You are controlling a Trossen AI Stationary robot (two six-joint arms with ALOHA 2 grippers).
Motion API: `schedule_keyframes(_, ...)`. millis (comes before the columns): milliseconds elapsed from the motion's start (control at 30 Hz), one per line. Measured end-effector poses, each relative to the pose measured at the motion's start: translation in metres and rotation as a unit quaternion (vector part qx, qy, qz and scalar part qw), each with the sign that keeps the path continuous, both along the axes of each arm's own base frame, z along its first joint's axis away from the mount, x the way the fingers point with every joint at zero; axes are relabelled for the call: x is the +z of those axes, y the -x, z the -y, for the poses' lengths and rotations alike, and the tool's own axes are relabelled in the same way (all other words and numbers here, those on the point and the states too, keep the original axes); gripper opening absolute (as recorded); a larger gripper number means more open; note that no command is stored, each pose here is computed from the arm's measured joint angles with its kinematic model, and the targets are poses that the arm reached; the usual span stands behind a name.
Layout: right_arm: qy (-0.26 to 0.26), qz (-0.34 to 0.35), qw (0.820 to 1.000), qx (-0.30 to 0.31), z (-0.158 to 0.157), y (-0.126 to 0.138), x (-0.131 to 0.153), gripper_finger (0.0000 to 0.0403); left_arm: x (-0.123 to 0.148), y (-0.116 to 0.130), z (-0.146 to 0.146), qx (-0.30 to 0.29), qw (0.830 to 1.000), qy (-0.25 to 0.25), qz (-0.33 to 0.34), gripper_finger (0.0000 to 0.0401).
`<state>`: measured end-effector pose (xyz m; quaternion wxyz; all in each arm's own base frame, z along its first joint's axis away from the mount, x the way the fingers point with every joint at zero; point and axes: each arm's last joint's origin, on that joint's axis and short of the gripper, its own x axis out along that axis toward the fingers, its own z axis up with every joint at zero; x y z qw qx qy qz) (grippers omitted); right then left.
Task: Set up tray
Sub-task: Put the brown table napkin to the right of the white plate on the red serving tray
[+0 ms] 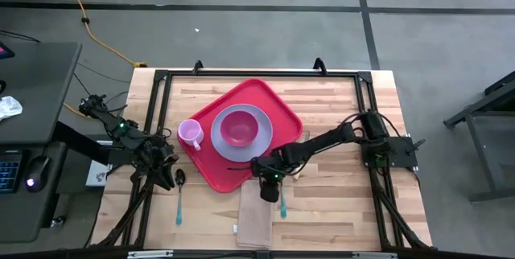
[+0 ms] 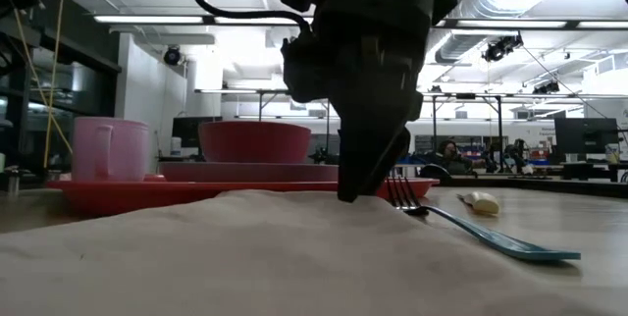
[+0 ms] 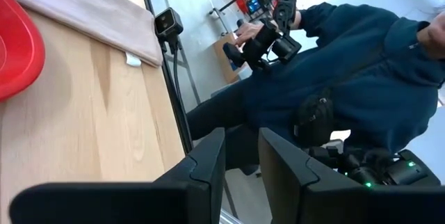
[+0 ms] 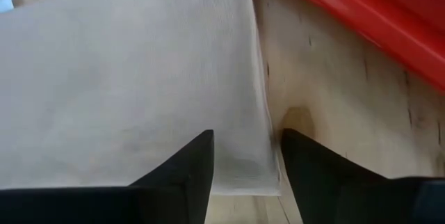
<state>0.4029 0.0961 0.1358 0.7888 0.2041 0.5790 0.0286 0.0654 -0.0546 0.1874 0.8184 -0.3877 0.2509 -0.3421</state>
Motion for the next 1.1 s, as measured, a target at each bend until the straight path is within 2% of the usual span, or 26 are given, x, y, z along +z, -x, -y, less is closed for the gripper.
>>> schedule_keyframes(200,0.004,0.001,1.0,0.004,-0.005,0.001,-0.001,0.014,0.0,0.0,0.0,0.001,1.0,0.0,0.0,0.0117)
schedule_keyframes(567,0.043,0.008,0.999,-0.012,-0.018,0.004,-0.002,0.0117,0.0,0.0,0.0,0.002,1.0,-0.008,0.007,0.0117)
schedule_keyframes(1100,0.065,0.014,0.997,-0.048,-0.029,0.007,-0.004,0.0004,0.0,0.0,0.0,0.005,1.0,-0.011,0.009,0.0117)
